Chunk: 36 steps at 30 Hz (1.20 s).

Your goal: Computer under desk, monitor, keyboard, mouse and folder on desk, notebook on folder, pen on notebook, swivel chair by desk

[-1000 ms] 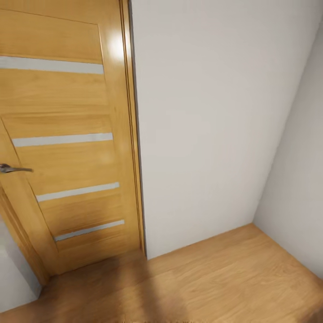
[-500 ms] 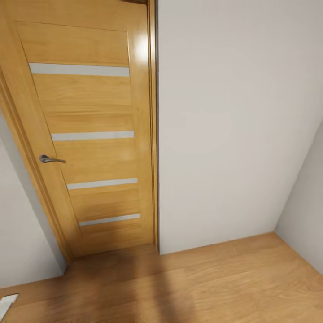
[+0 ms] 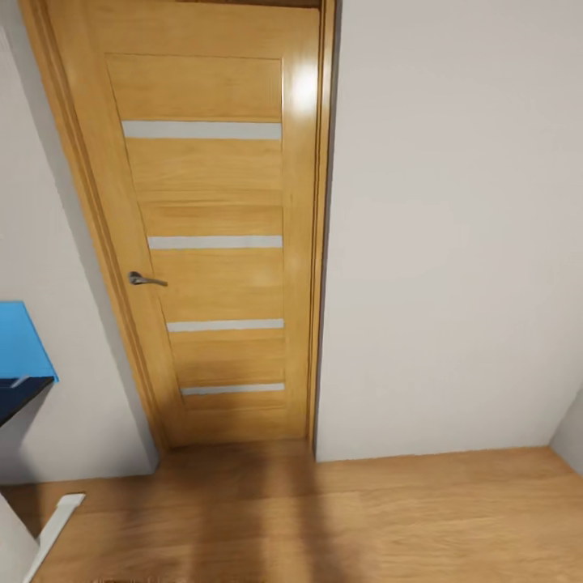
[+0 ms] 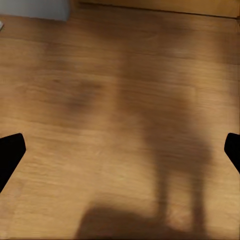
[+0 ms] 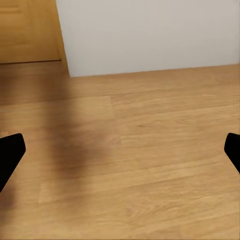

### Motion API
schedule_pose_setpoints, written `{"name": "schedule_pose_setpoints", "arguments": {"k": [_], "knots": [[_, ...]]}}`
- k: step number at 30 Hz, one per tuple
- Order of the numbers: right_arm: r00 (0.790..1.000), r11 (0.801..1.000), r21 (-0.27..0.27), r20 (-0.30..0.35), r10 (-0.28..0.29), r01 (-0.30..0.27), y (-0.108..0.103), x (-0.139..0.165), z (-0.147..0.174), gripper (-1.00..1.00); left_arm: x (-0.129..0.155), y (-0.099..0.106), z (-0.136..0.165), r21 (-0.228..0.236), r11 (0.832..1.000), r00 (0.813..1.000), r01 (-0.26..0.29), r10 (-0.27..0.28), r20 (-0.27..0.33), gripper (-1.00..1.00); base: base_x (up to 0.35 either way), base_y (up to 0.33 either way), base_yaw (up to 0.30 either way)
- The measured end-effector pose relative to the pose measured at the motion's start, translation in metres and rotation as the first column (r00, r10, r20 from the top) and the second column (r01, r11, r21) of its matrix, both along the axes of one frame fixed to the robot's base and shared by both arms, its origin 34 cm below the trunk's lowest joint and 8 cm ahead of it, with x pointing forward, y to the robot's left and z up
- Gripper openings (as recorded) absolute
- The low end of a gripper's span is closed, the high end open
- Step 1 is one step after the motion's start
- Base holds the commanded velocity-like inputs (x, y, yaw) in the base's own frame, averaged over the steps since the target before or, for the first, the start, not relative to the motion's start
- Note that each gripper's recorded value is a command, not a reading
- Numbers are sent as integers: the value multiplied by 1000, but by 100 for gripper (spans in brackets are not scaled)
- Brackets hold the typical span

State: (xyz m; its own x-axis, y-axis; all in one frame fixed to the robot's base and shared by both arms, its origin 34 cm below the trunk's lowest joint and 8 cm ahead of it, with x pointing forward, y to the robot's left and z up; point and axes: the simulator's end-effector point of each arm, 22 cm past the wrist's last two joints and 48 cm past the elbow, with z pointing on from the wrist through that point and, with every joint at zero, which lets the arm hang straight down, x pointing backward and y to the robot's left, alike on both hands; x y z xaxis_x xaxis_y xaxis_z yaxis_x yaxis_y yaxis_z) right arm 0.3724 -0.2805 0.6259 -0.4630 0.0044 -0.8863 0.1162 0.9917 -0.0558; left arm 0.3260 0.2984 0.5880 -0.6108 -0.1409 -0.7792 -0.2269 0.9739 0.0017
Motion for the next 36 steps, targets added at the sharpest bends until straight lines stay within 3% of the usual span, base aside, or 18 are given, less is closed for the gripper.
{"name": "schedule_pose_setpoints", "arguments": {"k": [8, 36], "knots": [[999, 999, -20, -1, -35, 35, -8, -1, 0, 100, 0, 0, 0, -1, 1000, 1000, 1, -1, 0, 100, 0, 0, 293], [999, 999, -18, -4, -40, 40, -7, -2, 0, 100, 0, -1, -1, -2, 1000, 1000, 3, -3, -3, 100, 0, 0, 293]]}}
